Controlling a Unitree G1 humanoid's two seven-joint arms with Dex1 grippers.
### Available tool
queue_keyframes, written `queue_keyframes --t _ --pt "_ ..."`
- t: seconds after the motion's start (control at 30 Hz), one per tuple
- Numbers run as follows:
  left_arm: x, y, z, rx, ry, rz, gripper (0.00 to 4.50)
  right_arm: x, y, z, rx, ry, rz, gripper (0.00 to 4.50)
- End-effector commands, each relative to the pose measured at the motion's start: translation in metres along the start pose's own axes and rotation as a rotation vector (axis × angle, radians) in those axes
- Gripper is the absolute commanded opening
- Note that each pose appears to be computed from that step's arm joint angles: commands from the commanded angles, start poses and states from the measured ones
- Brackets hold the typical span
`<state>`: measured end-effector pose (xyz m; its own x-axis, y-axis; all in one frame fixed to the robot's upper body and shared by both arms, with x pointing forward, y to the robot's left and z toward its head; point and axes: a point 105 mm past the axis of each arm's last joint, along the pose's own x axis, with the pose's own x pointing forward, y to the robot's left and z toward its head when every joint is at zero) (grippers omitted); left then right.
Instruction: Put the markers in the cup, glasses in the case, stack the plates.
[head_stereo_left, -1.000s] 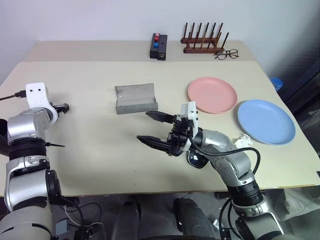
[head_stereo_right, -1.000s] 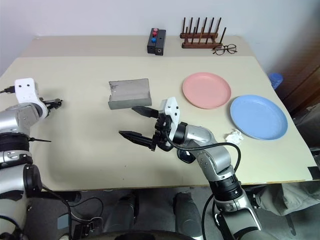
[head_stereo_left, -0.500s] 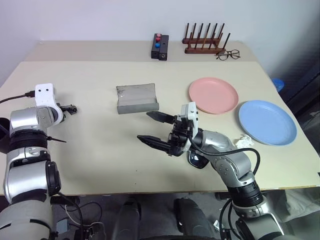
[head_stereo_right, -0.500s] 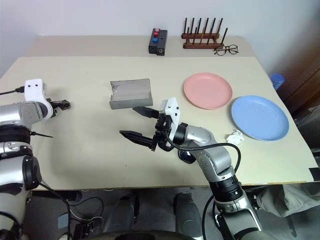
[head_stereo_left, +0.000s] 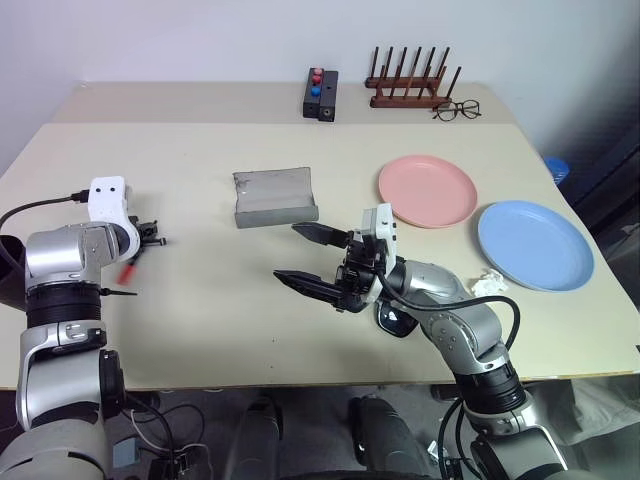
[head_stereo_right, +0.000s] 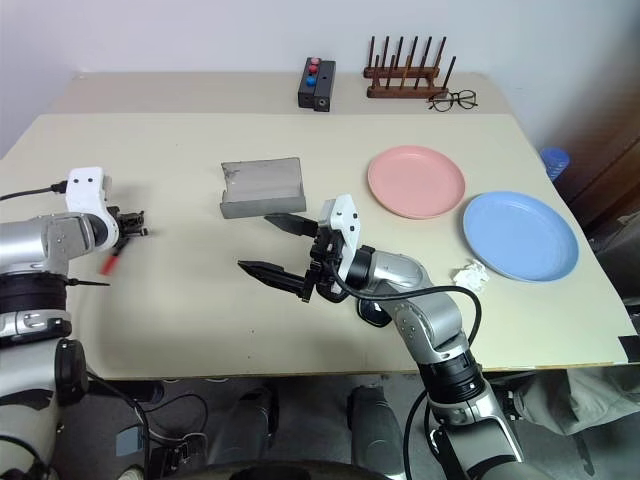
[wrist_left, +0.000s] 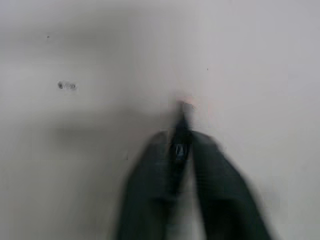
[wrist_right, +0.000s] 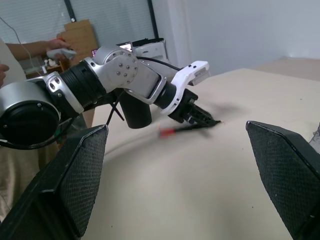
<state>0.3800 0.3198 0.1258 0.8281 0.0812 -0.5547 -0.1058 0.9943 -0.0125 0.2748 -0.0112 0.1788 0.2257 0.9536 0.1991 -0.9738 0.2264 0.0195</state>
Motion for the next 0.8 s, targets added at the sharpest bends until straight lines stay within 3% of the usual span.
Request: queue_keyframes --t 0.03,0.23,0.37,0.53,0.63,0.8 --pt "0.003 -0.006 -0.007 -0.004 0.022 -0.023 0.12 0.003 0.005 0.011 -0.021 -0.039 0.022 4.50" --pt "0.001 -0.016 0.007 0.037 -0.049 -0.041 0.12 0.002 0.005 0.011 -0.017 -0.038 0.021 4.50" --pt "-0.012 -0.021 0.048 0.063 -0.267 -0.012 0.12 0.001 0.005 0.011 -0.019 -0.037 0.017 4.50" --pt "-0.055 -0.038 0.104 0.014 -0.610 -0.052 0.12 -0.001 0.001 0.012 -0.032 -0.037 0.002 4.50" --pt "-0.082 -0.041 0.118 0.029 -0.741 -0.037 0.12 -0.002 0.000 0.014 -0.054 -0.034 0.000 4.50" --pt "-0.140 -0.013 0.134 0.081 -0.965 0.171 0.12 -0.005 0.000 0.017 -0.083 -0.029 0.006 4.50"
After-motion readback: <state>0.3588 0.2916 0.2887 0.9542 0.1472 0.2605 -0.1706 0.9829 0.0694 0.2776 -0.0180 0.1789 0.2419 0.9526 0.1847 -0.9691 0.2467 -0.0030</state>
